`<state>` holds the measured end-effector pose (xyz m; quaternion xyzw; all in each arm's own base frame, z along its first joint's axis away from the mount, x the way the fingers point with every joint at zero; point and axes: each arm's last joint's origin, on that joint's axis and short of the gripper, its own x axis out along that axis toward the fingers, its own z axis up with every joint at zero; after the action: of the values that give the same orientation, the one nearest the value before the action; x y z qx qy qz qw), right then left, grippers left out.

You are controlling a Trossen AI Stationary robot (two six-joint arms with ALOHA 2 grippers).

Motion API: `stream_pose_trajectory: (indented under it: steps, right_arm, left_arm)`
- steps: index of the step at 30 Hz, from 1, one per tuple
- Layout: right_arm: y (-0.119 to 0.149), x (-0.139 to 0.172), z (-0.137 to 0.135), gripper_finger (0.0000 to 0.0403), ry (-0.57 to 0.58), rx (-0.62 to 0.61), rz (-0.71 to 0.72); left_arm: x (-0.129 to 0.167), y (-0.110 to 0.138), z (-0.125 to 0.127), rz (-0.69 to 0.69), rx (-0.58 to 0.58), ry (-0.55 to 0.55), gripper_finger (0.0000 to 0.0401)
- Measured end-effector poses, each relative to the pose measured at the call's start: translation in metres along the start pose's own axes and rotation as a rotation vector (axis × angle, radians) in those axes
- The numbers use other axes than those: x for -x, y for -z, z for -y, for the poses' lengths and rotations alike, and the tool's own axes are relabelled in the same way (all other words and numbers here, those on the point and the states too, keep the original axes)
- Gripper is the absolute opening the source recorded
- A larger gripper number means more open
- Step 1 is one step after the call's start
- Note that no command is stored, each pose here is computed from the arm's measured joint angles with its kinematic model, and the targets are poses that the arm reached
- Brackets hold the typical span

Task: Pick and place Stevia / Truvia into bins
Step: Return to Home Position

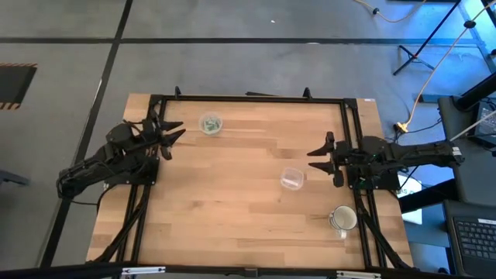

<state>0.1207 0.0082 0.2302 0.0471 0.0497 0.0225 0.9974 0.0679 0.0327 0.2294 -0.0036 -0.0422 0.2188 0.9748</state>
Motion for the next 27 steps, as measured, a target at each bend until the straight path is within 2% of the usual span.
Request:
stream_pose_trajectory:
  steps: [11,18,27]
  right_arm:
    - [0.035,0.015,0.004,0.0171,-0.003,0.003,0.128]
    - [0.053,0.018,0.006,0.0171,-0.005,-0.003,0.174]
    - [0.059,0.018,0.007,0.0171,-0.007,-0.008,0.174]
  left_arm:
    - [-0.01,0.028,-0.002,-0.017,0.049,-0.047,0.0133]
    - [-0.011,0.036,-0.003,-0.033,0.049,-0.061,0.0133]
    - [-0.016,0.061,-0.005,-0.056,0.048,-0.126,0.0133]
